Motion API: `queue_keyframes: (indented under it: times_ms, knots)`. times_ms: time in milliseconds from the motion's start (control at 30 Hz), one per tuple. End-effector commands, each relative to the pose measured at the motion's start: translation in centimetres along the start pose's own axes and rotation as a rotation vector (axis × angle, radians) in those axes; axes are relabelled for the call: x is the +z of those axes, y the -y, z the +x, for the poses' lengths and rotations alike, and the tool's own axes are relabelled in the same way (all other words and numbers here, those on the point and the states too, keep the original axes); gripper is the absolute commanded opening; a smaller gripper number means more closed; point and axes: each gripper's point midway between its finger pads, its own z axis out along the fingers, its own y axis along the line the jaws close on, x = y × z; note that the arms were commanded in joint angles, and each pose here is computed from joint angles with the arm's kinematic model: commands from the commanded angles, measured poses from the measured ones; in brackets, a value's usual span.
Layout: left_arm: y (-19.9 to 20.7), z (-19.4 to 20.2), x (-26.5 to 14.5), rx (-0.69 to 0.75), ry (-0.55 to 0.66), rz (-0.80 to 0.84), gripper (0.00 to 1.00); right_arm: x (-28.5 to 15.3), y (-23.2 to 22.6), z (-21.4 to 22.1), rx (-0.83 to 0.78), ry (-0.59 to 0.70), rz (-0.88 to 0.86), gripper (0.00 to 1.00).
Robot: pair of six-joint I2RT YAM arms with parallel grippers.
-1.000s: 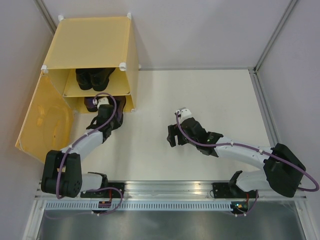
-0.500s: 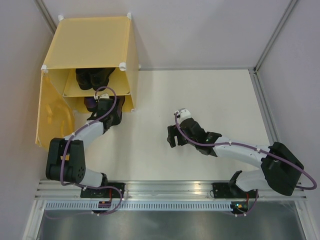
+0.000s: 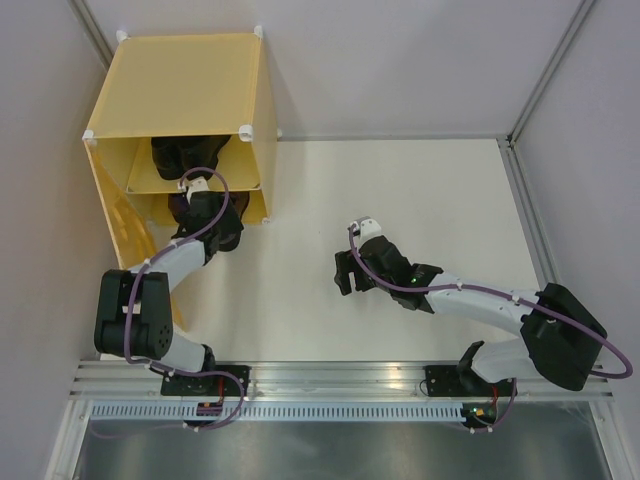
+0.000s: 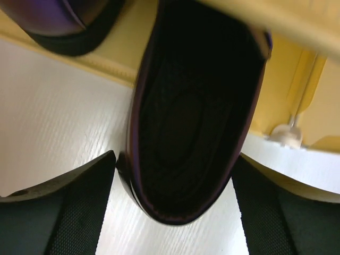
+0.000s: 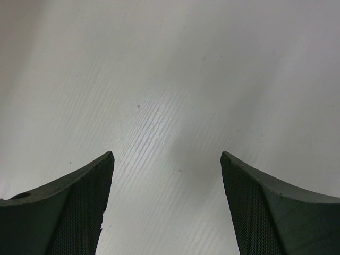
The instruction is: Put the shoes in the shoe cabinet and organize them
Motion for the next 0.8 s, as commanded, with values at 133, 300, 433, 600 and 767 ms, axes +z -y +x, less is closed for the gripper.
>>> queue_keyframes:
  times_ms: [133,300,433,600,767]
  knots:
    - [-0.2,-5.6,0.7,-0.037,0.204,-0.031,0.93,0.4,0.1,-0.8,-0.004,0.029,0.005,0.85]
    - [0.3,-5.8,1.1,-0.026,0.189,-0.018,0.88,0.3,0.1,-0.9,-0.004,0.033,0.008,0.85]
    - [0.4,-5.8,0.9,-0.024,0.181,-0.013,0.67,0.3,0.2,-0.8,-0.004,0.032,0.010,0.85]
    - [0.1,-5.5,0.3,-0.037,0.159,-0.023,0.66,0.3,0.1,-0.9,-0.004,0.034,0.008,0.85]
    - [-0.4,-3.7,0.1,-0.044,0.112,-0.033,0.91,0.2,0.1,-1.0,-0.004,0.036,0.007,0.85]
